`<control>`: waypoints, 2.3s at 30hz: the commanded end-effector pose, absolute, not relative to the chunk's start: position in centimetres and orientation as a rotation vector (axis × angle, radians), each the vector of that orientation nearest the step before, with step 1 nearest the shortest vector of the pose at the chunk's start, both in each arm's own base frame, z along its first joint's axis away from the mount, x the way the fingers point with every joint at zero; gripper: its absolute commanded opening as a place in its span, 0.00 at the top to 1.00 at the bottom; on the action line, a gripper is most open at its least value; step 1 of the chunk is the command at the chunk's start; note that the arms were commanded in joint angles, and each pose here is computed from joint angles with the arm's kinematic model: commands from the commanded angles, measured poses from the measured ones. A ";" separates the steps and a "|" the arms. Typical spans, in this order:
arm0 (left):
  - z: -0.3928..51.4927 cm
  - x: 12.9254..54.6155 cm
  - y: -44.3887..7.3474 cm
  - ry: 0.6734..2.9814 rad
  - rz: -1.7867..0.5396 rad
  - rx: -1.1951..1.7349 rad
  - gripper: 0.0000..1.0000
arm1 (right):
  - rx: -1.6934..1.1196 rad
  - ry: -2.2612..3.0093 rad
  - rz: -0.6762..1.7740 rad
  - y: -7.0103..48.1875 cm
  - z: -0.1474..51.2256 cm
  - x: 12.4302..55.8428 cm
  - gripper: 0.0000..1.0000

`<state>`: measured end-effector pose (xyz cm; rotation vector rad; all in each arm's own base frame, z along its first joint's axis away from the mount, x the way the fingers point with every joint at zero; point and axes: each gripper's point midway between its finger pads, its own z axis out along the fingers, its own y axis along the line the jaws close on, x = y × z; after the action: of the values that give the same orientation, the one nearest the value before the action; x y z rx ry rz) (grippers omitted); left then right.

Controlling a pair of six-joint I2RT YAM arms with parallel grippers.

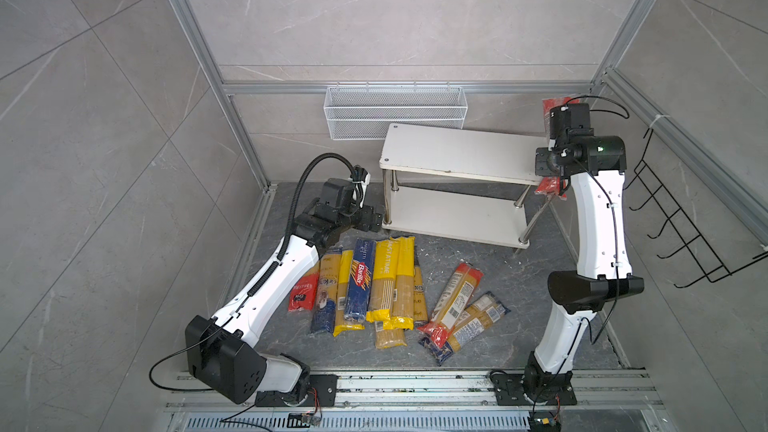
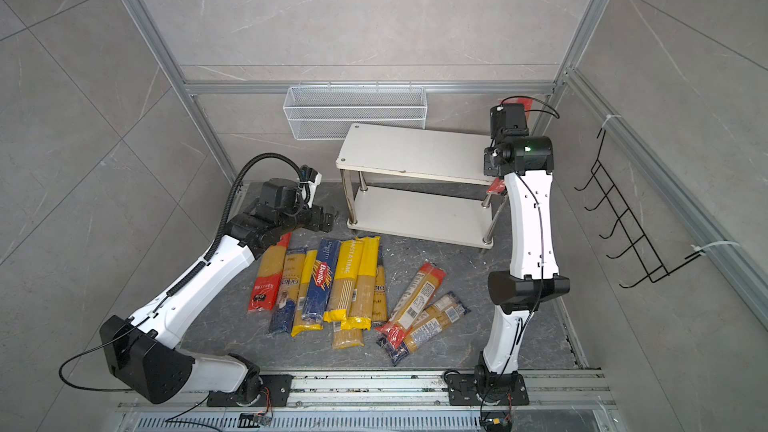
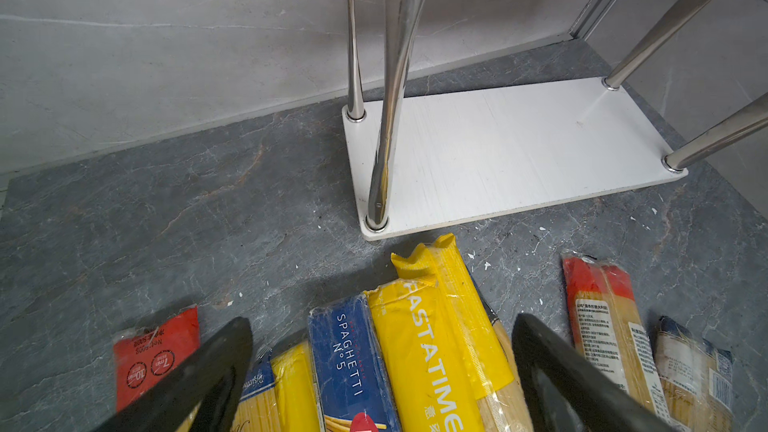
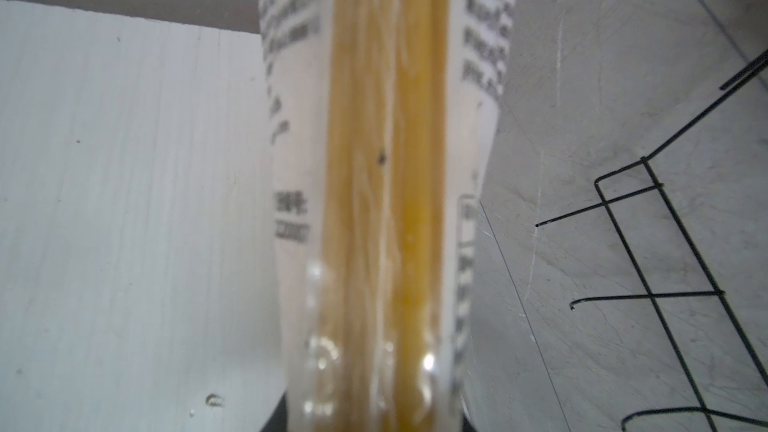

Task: Place and organize the pasta boxes and bags onto the shelf
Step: 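Carry the bag to the top shelf corner and stand it upright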

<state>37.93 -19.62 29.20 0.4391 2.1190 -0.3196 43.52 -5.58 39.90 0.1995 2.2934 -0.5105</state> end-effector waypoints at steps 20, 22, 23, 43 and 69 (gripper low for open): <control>30.6 38.4 -18.7 2.059 -0.195 0.512 0.00 | 0.263 2.197 -0.321 -3.9 41.2 46.1 0.13; 30.6 38.5 -18.7 2.058 -0.192 0.513 0.00 | 0.272 2.190 -0.314 -3.9 41.4 45.9 0.13; 30.6 38.5 -18.7 2.055 -0.190 0.513 0.00 | 0.279 2.186 -0.312 -3.9 41.6 45.8 0.12; 32.0 36.9 -16.5 2.000 -0.150 0.422 0.00 | 0.335 2.067 -0.235 -3.2 46.7 37.6 0.00; 26.0 28.1 -13.4 2.108 -0.349 0.232 0.00 | 0.226 2.707 0.496 18.8 21.2 20.3 0.01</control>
<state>28.56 -13.06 25.02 0.2616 2.1320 -0.2924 20.21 15.44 22.88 0.0819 2.6924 0.3106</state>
